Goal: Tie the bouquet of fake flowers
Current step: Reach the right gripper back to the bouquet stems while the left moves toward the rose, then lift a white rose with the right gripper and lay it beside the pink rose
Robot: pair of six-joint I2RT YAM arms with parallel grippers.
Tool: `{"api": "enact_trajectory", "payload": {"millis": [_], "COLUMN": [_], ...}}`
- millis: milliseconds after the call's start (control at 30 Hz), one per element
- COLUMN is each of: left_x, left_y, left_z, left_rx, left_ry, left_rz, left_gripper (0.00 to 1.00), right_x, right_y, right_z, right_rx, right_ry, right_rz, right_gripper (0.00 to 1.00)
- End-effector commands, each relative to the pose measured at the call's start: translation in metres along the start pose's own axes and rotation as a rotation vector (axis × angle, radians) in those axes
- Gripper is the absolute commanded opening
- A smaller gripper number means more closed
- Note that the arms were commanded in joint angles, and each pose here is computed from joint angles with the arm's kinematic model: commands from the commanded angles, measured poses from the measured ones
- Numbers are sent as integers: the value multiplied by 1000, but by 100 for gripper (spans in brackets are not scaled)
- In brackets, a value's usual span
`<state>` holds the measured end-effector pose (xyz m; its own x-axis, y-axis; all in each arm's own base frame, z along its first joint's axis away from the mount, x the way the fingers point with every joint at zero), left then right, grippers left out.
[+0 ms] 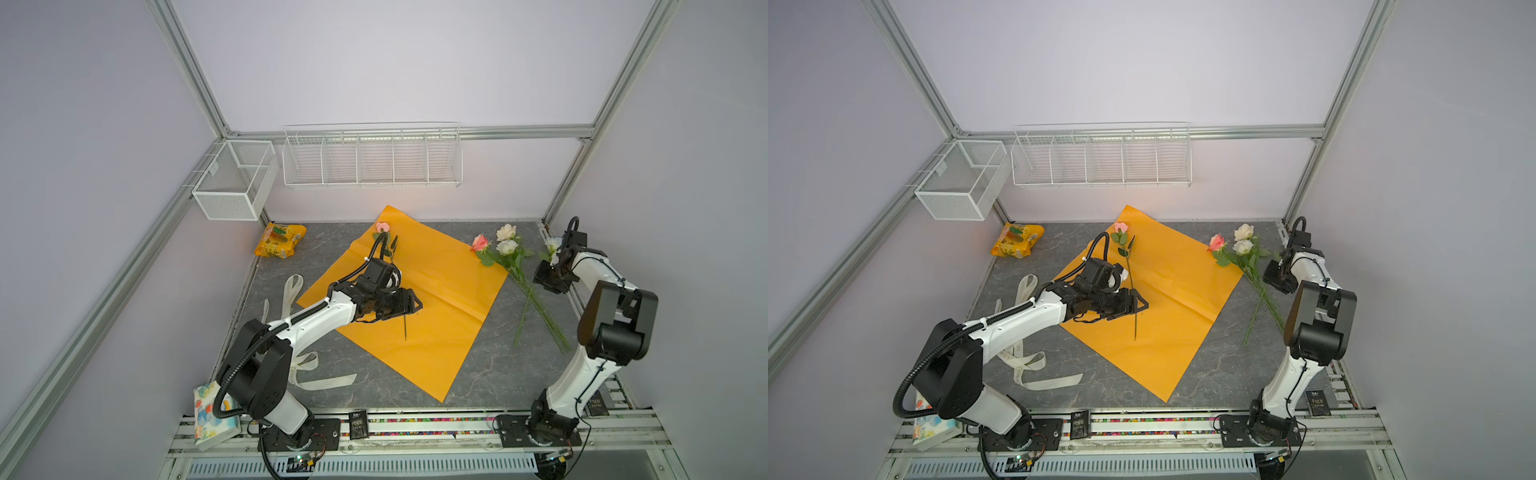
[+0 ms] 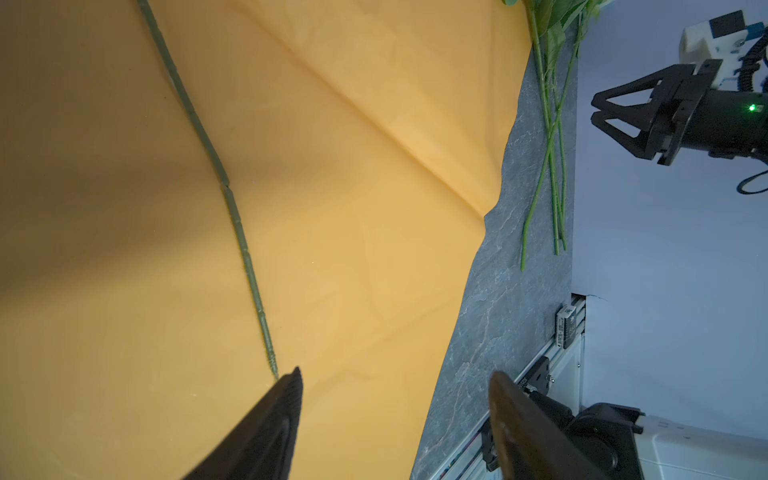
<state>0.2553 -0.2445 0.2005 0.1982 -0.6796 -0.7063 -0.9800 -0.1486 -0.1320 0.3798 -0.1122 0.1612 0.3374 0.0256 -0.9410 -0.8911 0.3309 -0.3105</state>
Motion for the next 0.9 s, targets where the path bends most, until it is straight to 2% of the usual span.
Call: {"api": "enact_trajectory", "payload": {"millis": [0,167,300,567,733,867], "left_x": [0,0,4,27,48,43], "left_y": [-4,-4,-6,-2,4,0], "left_z": [-7,-6,-12,-50,-84,-96], "left_rx": [0,17,23,94,149,180], "left_ry": [29,15,51,130,156,139], "left_rz": [-13,-5,13,68,87,22], "left_gripper": [71,73,75,78,84,89], "right_x": [8,26,36,56,56,19], "right_y": [-12,-29,-36,-36,-37,-48], "right_z": [2,0,-1,-1,-2,2], "right_rx": [-28,-6,14,20,6,-34], "right_ry": [-29,-40,-42,-66,-50,-24], "right_rz": [8,17,21,56,58,-20], "right_gripper": [43,43,40,34,20,9]}}
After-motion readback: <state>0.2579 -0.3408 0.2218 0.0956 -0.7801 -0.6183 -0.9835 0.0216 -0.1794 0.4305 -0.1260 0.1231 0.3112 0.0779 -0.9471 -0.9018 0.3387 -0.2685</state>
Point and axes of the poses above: each gripper's point midway between its finger pads, its own x axis out along the fingers, its own z axis along the line the jaws close on, y = z × x, the point moved 10 cm from there along -x, back along the fingers, and after that the axes turned 12 degrees about -x, right-handed, at the moved point
